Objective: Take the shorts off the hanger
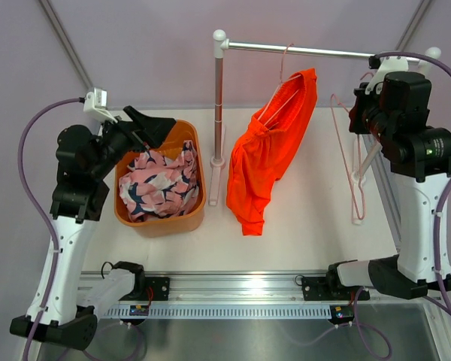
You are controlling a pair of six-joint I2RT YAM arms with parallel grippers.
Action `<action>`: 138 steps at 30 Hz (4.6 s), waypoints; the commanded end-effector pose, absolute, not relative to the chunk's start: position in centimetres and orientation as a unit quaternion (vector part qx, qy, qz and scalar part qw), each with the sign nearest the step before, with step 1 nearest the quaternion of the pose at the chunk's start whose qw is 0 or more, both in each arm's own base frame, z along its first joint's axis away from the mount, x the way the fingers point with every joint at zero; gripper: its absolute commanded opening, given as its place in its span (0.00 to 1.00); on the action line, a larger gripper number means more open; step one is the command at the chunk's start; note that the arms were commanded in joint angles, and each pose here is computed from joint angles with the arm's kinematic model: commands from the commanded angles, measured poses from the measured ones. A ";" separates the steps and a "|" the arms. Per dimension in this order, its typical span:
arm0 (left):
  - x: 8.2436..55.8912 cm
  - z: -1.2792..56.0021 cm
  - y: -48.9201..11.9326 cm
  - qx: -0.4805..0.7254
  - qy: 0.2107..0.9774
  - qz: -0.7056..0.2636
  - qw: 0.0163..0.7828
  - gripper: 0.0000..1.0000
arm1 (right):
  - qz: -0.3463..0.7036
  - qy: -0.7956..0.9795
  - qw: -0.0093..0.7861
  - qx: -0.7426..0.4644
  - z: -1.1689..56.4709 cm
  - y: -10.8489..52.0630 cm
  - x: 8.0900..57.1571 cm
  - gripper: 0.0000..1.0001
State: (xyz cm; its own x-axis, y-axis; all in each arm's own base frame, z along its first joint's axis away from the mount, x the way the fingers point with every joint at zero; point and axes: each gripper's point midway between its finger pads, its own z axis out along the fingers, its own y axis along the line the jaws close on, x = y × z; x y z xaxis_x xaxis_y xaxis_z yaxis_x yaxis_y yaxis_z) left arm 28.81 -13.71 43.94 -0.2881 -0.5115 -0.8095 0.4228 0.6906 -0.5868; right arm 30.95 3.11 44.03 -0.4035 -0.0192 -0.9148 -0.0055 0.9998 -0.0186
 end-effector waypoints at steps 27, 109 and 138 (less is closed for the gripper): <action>28.0 38.7 -14.1 0.008 0.723 -0.367 0.586 0.99 | -0.021 0.806 0.589 0.055 47.2 0.3 41.4 0.00; 28.5 34.6 -14.0 0.014 0.752 -0.345 0.562 0.99 | -0.042 0.735 0.664 0.130 47.2 17.6 43.3 0.82; 28.6 33.9 -14.1 0.012 0.759 -0.339 0.555 0.98 | -0.030 0.763 0.633 0.129 42.9 16.3 45.7 0.35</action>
State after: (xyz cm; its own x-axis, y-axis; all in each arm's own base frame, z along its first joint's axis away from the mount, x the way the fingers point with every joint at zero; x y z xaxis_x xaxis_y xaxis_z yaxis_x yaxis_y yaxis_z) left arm 28.52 -14.18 33.42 -0.4136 -0.3662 -0.8336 0.3792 0.7631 -0.5234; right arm 45.77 16.44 42.06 -0.1940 0.1171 -0.9740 0.2414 0.9680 0.0683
